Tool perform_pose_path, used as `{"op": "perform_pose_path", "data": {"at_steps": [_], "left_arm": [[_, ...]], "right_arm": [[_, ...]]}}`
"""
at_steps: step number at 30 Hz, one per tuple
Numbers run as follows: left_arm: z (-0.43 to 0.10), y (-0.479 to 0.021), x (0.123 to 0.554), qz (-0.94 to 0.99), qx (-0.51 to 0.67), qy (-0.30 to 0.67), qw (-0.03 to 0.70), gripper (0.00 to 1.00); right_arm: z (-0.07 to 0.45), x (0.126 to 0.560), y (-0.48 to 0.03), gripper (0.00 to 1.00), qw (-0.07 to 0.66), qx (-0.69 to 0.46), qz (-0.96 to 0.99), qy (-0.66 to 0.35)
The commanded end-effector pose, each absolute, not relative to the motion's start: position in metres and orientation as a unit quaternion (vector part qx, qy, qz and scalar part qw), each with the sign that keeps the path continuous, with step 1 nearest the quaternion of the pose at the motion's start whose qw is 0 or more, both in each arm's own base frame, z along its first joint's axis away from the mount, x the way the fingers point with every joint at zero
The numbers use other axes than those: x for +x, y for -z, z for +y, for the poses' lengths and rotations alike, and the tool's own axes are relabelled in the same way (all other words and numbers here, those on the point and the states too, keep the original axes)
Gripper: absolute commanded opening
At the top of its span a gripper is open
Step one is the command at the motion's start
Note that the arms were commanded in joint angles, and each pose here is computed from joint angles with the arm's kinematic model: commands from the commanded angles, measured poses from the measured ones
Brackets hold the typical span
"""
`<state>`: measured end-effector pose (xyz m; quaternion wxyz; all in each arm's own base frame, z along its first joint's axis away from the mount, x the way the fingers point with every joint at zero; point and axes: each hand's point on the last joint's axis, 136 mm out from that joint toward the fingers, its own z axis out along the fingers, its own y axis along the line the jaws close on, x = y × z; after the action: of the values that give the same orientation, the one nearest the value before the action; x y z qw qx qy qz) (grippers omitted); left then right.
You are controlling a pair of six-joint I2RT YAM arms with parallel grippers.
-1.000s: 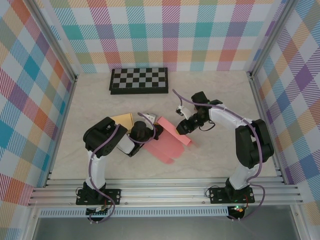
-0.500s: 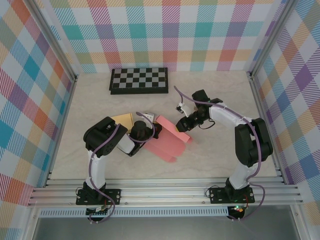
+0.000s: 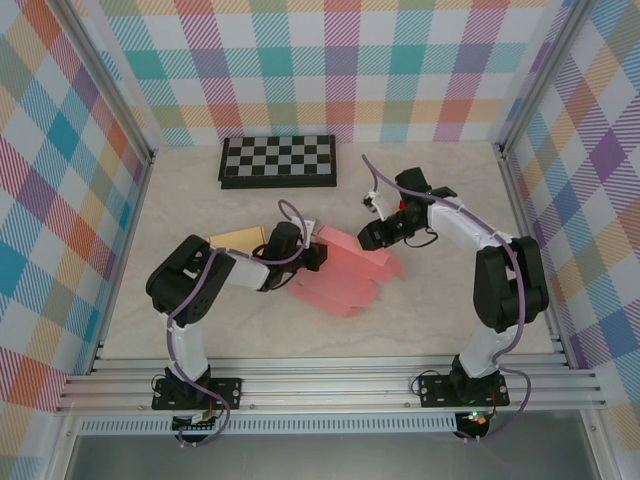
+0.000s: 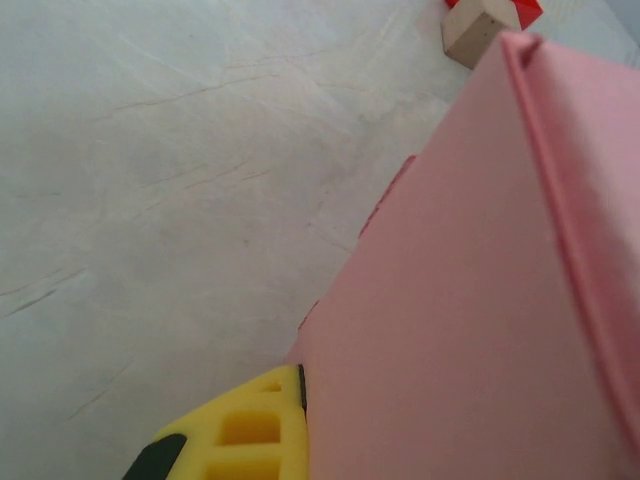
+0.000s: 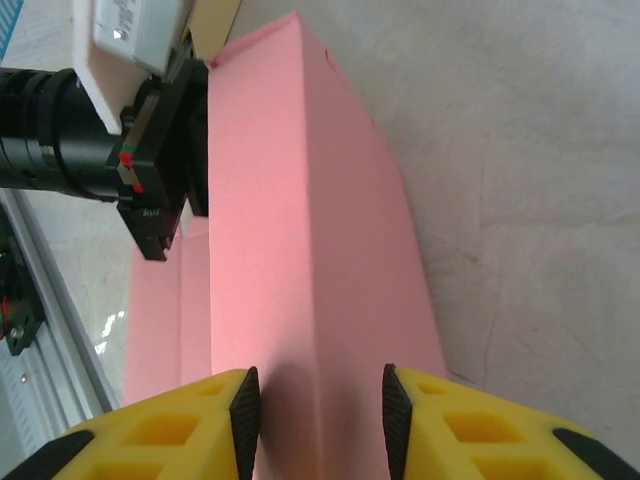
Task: Fold the paper box
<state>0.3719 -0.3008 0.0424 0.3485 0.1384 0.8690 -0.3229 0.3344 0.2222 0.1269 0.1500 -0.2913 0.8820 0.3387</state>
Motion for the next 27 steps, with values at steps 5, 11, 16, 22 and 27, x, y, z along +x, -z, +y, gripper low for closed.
{"op": "perform_pose_path", "data": {"at_steps": [5, 11, 16, 22, 27], "left_arm": [[-0.293, -0.029, 0.306, 0.909, 0.168, 0.333, 0.188, 0.0], [-0.28, -0.027, 0.303, 0.92, 0.162, 0.304, 0.189, 0.0], [-0.243, -0.033, 0.323, 0.944, 0.097, 0.203, 0.242, 0.0], [-0.231, -0.044, 0.321, 0.948, 0.107, 0.141, 0.263, 0.0], [-0.221, -0.051, 0.321, 0.951, 0.103, 0.101, 0.272, 0.0]], "right_arm": [[0.207, 0.374, -0.182, 0.4, 0.269, -0.275, 0.869, -0.311], [0.199, 0.364, -0.22, 0.41, 0.331, -0.281, 0.852, -0.294], [0.168, 0.346, -0.197, 0.41, 0.328, -0.254, 0.883, -0.221], [0.168, 0.321, -0.169, 0.39, 0.322, -0.303, 0.871, -0.213], [0.19, 0.31, -0.165, 0.39, 0.342, -0.408, 0.825, -0.188]]}}
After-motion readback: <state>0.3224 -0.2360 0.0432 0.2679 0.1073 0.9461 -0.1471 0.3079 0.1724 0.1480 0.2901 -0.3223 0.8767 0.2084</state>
